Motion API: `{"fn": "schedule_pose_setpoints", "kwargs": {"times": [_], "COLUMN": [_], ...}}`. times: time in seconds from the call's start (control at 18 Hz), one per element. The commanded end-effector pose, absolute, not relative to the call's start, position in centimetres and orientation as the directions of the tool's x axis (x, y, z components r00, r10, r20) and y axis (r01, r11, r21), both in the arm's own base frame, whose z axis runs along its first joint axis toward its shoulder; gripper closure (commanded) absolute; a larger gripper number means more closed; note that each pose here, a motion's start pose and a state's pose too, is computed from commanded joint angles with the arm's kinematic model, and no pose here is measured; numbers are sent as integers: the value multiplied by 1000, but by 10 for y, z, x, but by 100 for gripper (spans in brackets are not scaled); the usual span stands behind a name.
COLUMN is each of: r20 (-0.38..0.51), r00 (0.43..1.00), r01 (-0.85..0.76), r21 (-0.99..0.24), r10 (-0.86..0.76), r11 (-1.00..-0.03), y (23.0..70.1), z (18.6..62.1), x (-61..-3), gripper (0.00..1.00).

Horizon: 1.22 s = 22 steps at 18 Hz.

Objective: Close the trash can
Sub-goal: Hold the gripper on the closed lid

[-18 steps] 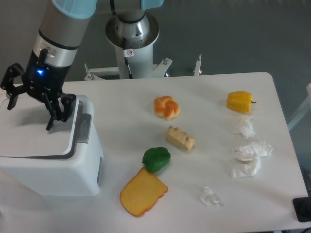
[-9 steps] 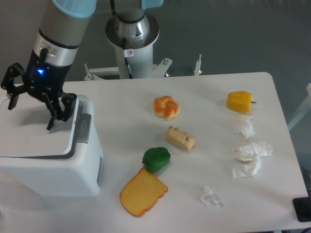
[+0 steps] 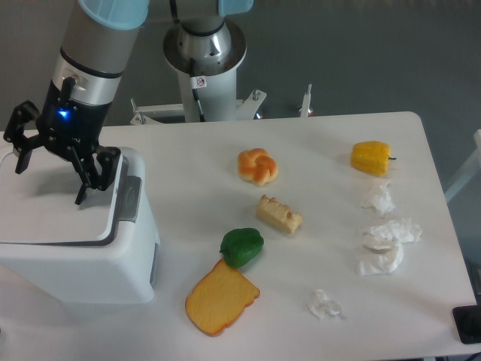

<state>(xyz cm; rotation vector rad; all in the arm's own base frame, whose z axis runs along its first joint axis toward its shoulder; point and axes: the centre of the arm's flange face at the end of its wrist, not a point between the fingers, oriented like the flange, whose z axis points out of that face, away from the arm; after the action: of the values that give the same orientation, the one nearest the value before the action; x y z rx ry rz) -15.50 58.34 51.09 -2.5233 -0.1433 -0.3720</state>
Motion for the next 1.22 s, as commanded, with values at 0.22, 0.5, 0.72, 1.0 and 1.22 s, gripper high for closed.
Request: {"fn": "schedule_pose_setpoints", "kwargs": {"times": [0.22, 0.5, 0.72, 1.0, 1.22], "r20": [297, 300, 301, 301, 306], "r00": [955, 953, 953, 953, 951], "r01": [185, 191, 192, 193, 197], "r21": [-529, -526, -524, -523, -515], "r10": [23, 29, 30, 32, 36], "r11": [-828, -829, -830, -830, -834], "y": [584, 583, 583, 583, 584], "z": [509, 507, 505, 505, 500], "x": [-156, -159, -160, -160, -161], "gripper": [0, 0, 0, 0, 0]}}
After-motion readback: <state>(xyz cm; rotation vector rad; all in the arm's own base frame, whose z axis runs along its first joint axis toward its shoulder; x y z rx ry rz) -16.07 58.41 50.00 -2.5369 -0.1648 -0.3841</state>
